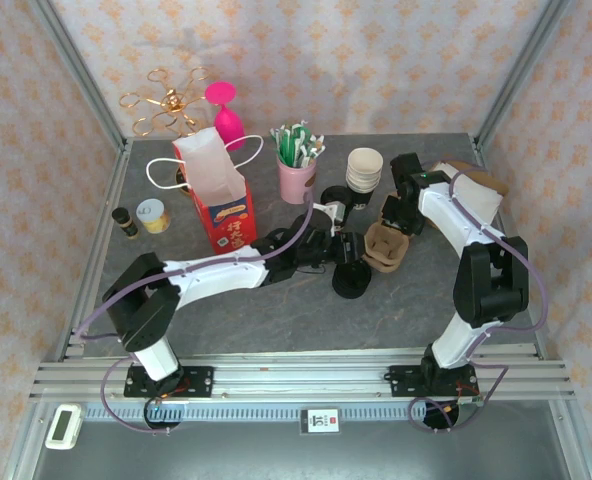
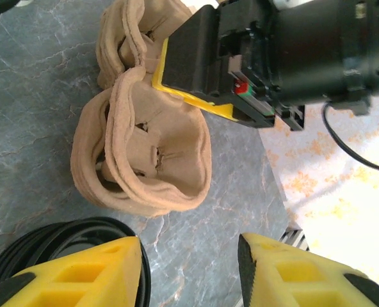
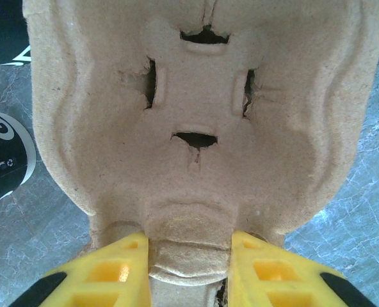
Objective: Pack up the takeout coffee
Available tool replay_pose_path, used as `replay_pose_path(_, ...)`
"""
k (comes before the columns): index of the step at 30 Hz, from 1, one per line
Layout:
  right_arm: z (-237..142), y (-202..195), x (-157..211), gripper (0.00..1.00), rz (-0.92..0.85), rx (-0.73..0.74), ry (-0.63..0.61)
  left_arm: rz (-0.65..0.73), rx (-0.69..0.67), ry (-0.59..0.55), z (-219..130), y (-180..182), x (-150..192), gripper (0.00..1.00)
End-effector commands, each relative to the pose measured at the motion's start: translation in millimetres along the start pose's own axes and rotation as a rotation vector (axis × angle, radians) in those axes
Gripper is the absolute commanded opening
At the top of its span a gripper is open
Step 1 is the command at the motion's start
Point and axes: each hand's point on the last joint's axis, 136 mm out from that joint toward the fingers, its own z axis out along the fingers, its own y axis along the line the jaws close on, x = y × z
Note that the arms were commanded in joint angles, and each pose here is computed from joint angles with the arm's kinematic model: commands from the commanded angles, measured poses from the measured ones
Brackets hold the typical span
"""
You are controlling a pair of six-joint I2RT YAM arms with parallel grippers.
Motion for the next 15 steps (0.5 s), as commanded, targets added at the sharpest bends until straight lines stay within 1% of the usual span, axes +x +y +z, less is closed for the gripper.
replay_pose_path(1, -5.8, 2.8, -9.2, 0.29, -0.016, -0.005, -0.030, -0.070, 0.072, -0.027, 14.2, -15.6, -10.1, 0.45)
replay_pose_path(5, -4.5, 2.2, -7.7, 0.28, -0.019, -0.001, -0.025, -0.078, 0.054, -0.039, 31.5, -7.7, -10.9, 0.45)
replay_pose_path(8, -6.0, 2.1, -8.5, 0.28, -0.018, -0.004, -0.032, -0.085, 0.071, -0.056, 40.8, -8.2, -14.6, 0.45)
replay_pose_path(11, -5.9, 1.7, -8.5, 0.28, -0.018, -0.004, -0.033, -0.102, 0.079, -0.051, 49.2, -5.0, -15.3, 0.45)
replay_pose_path(15, -5.5, 2.3, -8.4, 0.28, -0.016, -0.008, -0.032, -0.118, 0.063, -0.057, 49.8, -1.0, -18.8, 0.45)
